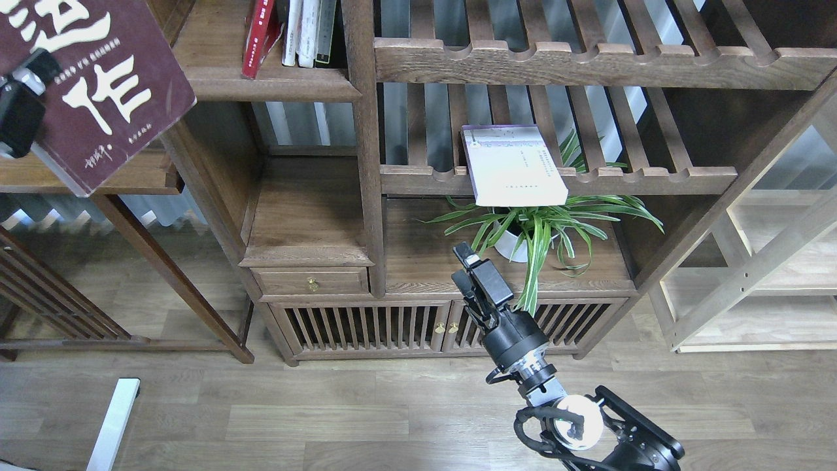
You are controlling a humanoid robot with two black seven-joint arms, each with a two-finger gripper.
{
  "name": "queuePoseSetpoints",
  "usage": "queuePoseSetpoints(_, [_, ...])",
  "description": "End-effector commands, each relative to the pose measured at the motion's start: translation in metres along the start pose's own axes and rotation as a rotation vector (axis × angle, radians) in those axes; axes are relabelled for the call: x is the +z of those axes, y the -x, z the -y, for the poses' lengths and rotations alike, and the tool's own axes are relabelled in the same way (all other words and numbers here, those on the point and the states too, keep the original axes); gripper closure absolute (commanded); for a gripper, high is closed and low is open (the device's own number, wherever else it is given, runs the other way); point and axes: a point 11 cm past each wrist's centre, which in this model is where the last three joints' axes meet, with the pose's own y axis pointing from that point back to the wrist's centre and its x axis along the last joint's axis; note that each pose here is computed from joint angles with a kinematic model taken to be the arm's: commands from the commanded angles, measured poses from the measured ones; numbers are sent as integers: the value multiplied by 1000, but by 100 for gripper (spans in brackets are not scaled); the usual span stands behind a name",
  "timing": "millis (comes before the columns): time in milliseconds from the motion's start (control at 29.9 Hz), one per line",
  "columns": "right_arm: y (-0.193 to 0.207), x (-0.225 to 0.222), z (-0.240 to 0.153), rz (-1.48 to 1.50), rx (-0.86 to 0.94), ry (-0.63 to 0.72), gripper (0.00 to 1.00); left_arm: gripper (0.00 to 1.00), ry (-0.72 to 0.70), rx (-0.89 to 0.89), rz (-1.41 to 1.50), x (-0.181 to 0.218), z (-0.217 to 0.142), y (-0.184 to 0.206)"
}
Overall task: Organize books on shelf
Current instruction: 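Lift the maroon book with the left gripper up toward the upper cubby, then insert the maroon book into the upper cubby with the left gripper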
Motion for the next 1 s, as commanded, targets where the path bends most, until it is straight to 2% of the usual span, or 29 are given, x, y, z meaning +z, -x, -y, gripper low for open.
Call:
queuePoseSetpoints(0, [1, 0, 1, -2, -4, 2, 1, 98, 12, -5, 38, 8, 7, 2])
queuePoseSetpoints(368, [7, -4, 9, -9, -23, -1, 1, 97, 10, -30, 35, 6, 21, 12])
queuePoseSetpoints(535, [10, -6, 12, -12, -33, -2, 1, 96, 22, 46, 11, 0, 24, 8])
queuePoseSetpoints(969, [13, -11, 16, 15, -40, -26, 1, 96, 44, 100, 22, 9, 46, 14])
